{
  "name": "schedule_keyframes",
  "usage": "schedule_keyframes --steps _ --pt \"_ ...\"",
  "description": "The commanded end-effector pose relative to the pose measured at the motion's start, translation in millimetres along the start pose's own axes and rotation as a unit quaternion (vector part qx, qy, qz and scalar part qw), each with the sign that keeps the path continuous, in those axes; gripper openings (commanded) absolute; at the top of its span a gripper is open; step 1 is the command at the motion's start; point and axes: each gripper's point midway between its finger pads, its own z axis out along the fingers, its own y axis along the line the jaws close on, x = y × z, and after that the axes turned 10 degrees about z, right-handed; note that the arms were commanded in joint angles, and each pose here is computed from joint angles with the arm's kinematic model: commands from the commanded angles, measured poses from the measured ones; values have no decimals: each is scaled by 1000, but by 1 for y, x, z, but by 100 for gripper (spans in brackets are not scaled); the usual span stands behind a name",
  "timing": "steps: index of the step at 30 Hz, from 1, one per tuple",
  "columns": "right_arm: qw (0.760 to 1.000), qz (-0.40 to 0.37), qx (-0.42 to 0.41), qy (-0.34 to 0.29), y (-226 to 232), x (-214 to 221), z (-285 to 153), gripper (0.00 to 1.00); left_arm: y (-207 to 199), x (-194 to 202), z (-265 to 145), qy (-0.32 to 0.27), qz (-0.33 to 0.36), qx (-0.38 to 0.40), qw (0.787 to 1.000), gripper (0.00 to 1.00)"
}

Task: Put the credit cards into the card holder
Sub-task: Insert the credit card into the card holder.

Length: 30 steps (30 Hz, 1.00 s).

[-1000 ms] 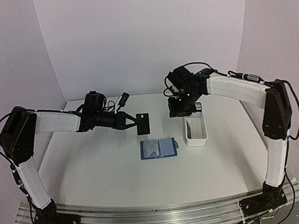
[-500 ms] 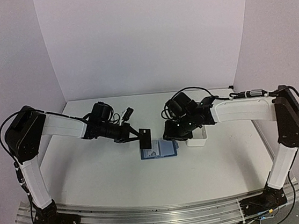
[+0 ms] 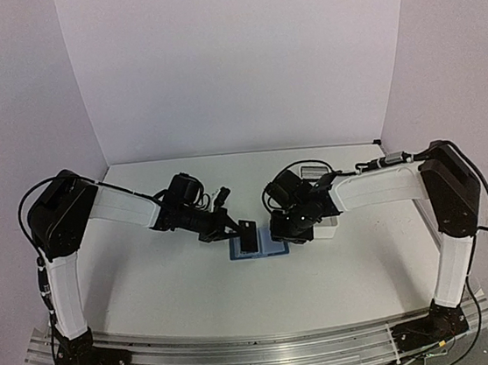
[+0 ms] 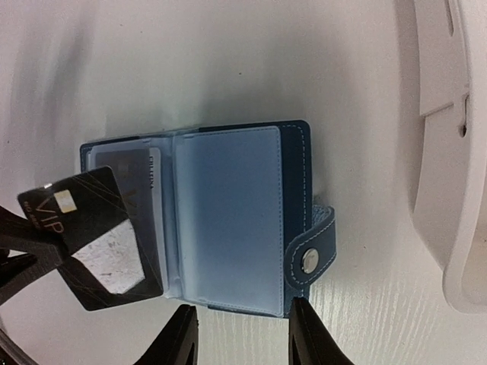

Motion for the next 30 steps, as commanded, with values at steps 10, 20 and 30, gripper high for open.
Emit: schedule_keyframes --steps 10,20,30 --pt "999 0 29 -31 4 -13 32 38 -6 -40 7 -26 -6 9 1000 0" --pt "999 0 44 -21 -5 -7 43 38 17 -42 15 -36 -17 -33 999 0" --pt "999 17 30 10 -9 10 54 37 29 -23 18 -24 -29 -44 998 0"
